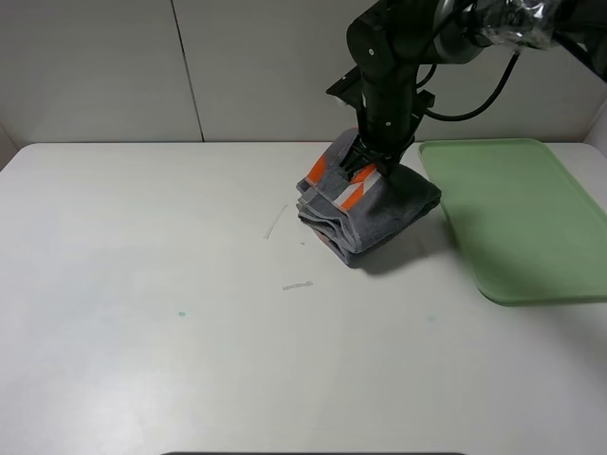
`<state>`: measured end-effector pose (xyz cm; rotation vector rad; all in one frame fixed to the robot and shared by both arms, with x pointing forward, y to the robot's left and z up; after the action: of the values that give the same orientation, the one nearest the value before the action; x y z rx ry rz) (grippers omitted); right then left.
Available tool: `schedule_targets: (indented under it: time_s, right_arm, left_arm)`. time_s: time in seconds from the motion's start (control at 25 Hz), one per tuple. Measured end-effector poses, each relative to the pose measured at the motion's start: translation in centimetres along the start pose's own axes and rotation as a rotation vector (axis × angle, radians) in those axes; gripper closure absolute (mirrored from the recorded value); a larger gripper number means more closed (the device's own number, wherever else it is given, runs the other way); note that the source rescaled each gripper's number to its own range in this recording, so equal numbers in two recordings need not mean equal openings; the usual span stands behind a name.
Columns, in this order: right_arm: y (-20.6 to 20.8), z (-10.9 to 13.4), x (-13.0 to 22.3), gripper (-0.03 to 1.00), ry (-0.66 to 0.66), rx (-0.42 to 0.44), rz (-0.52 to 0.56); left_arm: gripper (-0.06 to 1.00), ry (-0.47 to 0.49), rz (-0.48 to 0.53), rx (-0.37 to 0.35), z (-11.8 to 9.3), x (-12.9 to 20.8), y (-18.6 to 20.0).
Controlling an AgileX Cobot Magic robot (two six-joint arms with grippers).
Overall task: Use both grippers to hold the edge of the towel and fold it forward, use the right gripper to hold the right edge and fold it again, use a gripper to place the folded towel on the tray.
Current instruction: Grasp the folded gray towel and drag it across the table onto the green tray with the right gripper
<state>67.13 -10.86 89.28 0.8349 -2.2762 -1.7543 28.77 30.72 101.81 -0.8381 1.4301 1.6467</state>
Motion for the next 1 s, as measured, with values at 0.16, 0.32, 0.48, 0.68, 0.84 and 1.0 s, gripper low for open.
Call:
schedule_targets:
  time_s: [0.16, 0.32, 0.48, 0.68, 0.84, 1.0]
  right_arm:
    - [-0.7, -2.5, 0.5, 0.88, -0.049, 0.014, 0.02]
    - [-1.4, -5.1, 1.1, 0.88, -0.104, 0.026, 0.04]
    - [-2.2, -8.1, 1.9, 0.88, -0.169, 0.04, 0.059]
    - [-3.2, -12.2, 3.2, 0.88, -0.257, 0.059, 0.073]
    - [-4.0, -15.4, 4.4, 0.88, -0.332, 0.072, 0.075]
    - [-4.7, -18.3, 5.7, 0.88, -0.429, 0.059, 0.064]
  left_arm:
    - [-0.06, 0.0, 0.0, 0.0, 0.0, 0.0, 0.0]
    - [-0.06, 0.0, 0.0, 0.0, 0.0, 0.0, 0.0]
    - [-0.06, 0.0, 0.0, 0.0, 0.0, 0.0, 0.0]
    - [-0.06, 0.0, 0.0, 0.0, 0.0, 0.0, 0.0]
    - [-0.06, 0.0, 0.0, 0.0, 0.0, 0.0, 0.0]
    - [-0.06, 0.0, 0.0, 0.0, 0.0, 0.0, 0.0]
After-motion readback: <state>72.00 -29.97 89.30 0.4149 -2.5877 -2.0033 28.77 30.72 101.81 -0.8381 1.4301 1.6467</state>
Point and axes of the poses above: a point on each arm's last joint axis where the gripper is mounted, y pointing back along that axis away from the gripper, z along the wrist's bending axis when the last joint is at zero, x = y × z, the point moved 6 cm from there along -y, pointing out along that axis toward the gripper, and after that the axes turned 8 degrees about -y, right-handed, at the moved point
